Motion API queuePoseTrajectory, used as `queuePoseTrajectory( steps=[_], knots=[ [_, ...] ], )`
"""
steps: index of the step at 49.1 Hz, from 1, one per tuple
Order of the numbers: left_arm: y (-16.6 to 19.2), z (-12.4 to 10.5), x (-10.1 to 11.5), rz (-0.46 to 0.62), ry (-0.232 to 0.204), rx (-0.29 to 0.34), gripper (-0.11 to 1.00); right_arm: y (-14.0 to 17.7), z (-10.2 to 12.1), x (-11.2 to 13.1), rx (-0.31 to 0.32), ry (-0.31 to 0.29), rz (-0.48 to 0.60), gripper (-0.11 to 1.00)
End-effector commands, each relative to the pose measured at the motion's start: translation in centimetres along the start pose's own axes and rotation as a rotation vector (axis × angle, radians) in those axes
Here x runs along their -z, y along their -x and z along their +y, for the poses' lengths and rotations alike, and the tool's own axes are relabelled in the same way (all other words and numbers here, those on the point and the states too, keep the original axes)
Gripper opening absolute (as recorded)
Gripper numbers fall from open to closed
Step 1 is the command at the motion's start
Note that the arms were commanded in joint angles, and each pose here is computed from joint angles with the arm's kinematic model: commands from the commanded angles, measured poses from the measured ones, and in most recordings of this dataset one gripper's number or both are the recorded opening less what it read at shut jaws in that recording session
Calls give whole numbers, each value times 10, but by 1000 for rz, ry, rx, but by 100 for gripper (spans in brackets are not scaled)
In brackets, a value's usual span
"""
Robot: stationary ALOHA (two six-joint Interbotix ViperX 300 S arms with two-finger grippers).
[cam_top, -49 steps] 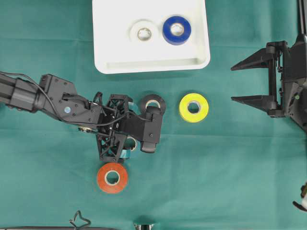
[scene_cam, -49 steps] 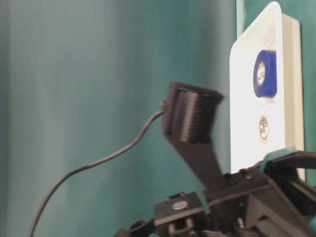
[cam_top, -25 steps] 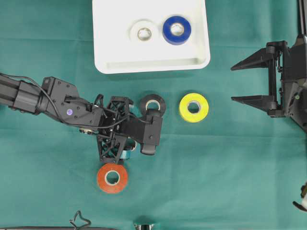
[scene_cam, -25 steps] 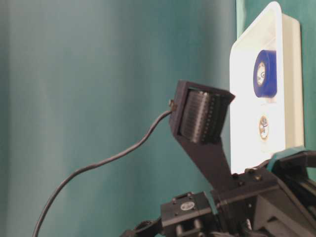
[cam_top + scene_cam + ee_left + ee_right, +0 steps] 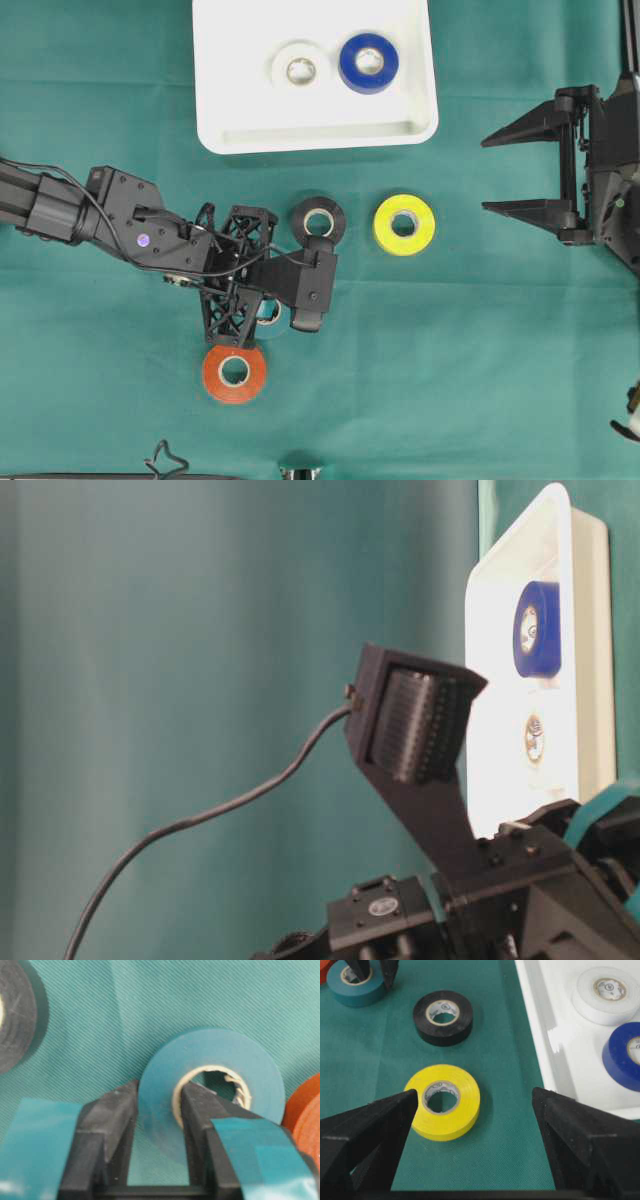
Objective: Pick up the tape from a random location and place it into the white case.
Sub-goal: 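Lower the left gripper into the teal roll's core and close, then lift the teal roll with the left gripper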
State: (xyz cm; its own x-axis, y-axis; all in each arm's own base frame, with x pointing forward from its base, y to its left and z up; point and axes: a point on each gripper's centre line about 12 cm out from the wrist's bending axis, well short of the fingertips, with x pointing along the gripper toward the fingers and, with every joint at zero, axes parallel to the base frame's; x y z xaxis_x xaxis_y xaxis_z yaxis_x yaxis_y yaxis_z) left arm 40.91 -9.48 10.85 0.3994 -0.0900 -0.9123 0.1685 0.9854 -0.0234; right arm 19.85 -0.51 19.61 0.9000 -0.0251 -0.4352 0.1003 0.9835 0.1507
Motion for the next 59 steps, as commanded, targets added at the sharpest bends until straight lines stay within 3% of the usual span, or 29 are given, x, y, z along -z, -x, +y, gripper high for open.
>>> queuePoseTrajectory(
  steps=[1,22,59],
  knots=[
    [7,-3,-7,-29,-5,4,20,-1,1,-9,-4,-1,-21,89],
    [22,-3,-15,-60,-2,7,20,-1,2,-9,-5,-2,-21,89],
    [123,-9,-49,-202,-9,20,20,-1,1,-8,2,-1,-12,89]
  ],
)
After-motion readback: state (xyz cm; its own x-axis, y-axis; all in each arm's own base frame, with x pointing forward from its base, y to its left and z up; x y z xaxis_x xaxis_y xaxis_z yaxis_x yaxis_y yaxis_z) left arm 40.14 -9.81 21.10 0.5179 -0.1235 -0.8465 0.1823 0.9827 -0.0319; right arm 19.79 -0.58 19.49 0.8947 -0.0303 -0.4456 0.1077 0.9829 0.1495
